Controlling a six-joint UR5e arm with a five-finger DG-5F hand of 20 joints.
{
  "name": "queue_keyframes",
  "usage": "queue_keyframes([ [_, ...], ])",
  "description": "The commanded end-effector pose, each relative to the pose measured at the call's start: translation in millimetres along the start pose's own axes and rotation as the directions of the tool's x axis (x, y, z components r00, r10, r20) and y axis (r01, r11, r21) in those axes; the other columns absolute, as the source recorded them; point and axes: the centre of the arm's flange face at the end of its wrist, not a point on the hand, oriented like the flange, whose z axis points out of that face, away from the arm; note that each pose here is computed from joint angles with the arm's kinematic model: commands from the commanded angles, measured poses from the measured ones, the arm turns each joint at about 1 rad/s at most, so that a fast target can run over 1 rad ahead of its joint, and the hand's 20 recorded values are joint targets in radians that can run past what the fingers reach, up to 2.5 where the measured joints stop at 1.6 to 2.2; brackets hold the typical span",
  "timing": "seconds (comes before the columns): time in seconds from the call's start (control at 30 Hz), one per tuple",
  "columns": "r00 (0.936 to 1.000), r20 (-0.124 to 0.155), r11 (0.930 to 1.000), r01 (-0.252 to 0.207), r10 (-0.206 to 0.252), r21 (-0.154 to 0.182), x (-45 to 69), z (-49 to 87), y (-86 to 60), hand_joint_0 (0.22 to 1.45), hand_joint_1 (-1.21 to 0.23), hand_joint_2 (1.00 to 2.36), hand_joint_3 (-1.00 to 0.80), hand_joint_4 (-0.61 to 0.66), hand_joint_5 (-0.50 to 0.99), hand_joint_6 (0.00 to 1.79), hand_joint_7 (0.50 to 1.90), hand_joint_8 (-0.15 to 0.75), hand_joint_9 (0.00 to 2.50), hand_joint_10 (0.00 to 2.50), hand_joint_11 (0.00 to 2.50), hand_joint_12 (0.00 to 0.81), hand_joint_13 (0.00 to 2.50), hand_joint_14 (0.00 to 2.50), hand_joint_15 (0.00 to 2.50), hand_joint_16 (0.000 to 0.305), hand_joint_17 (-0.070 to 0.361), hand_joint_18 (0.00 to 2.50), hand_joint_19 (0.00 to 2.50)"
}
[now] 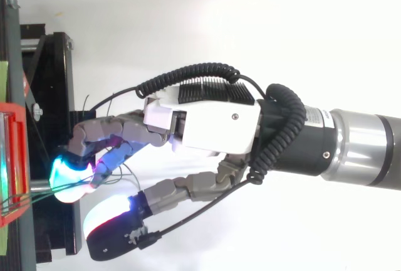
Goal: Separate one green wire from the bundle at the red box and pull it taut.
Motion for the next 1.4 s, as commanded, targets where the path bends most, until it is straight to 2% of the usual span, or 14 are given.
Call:
queue_keyframes([
  [0.0, 0.9999, 0.010, 0.9999, -0.006, 0.006, -0.011, 0.9, 1.0, -2.4, 0.56, -0.59, 1.01, -0.44, 0.27, -0.13, 0.50, 0.94, 0.292, 0.72, 0.01, 0.21, 0.397, 0.53, 0.01, 0.23, 0.063, 0.142, 0.42, 0.25],
  [0.13, 0.9999, 0.007, 0.9998, -0.008, 0.008, -0.018, 1.3, 1.5, -1.6, 0.56, -0.59, 1.01, -0.43, 0.27, -0.14, 0.50, 0.94, 0.293, 0.72, 0.01, 0.21, 0.397, 0.52, 0.01, 0.22, 0.063, 0.141, 0.42, 0.26],
  [0.43, 0.9997, 0.000, 0.9996, -0.022, 0.022, -0.018, 1.5, 1.0, -0.8, 0.58, -0.58, 1.01, -0.41, 0.25, -0.12, 0.50, 1.05, 0.291, 0.73, 0.01, 0.22, 0.394, 0.53, 0.01, 0.23, 0.062, 0.139, 0.44, 0.25],
  [0.63, 0.9992, -0.019, 0.9991, -0.036, 0.035, -0.024, -1.6, 1.8, -1.8, 0.60, -0.58, 1.01, -0.38, 0.23, -0.11, 0.50, 1.14, 0.290, 0.74, 0.01, 0.23, 0.392, 0.53, 0.01, 0.22, 0.061, 0.138, 0.45, 0.26],
  [0.9, 0.9971, -0.069, 0.9986, -0.036, 0.033, -0.038, -7.4, 1.9, 1.1, 0.63, -0.60, 1.02, -0.30, 0.20, -0.11, 0.50, 1.21, 0.289, 0.74, 0.01, 0.25, 0.390, 0.53, 0.01, 0.23, 0.061, 0.136, 0.45, 0.27],
  [1.07, 0.9971, -0.070, 0.9990, -0.033, 0.031, -0.029, -10.5, 1.5, -0.9, 0.59, -0.60, 1.01, -0.40, 0.21, -0.11, 0.50, 1.21, 0.288, 0.73, 0.01, 0.25, 0.391, 0.53, 0.01, 0.23, 0.061, 0.137, 0.46, 0.28],
  [1.2, 0.9973, -0.066, 0.9992, -0.032, 0.030, -0.025, -13.8, 1.4, -2.9, 0.58, -0.59, 1.01, -0.41, 0.22, -0.11, 0.50, 1.20, 0.290, 0.72, 0.01, 0.24, 0.394, 0.53, 0.01, 0.24, 0.061, 0.138, 0.46, 0.28],
  [1.33, 0.9980, -0.058, 0.9994, -0.028, 0.027, -0.023, -20.9, 2.1, -7.6, 0.56, -0.57, 1.01, -0.43, 0.22, -0.11, 0.50, 1.17, 0.291, 0.72, 0.01, 0.24, 0.397, 0.53, 0.01, 0.23, 0.062, 0.140, 0.45, 0.28],
  [1.37, 0.9981, -0.055, 0.9996, -0.028, 0.027, -0.011, -24.4, -0.4, -15.1, 0.56, -0.57, 1.01, -0.44, 0.23, -0.12, 0.50, 1.15, 0.292, 0.72, 0.01, 0.25, 0.397, 0.53, 0.01, 0.24, 0.062, 0.140, 0.45, 0.28],
])
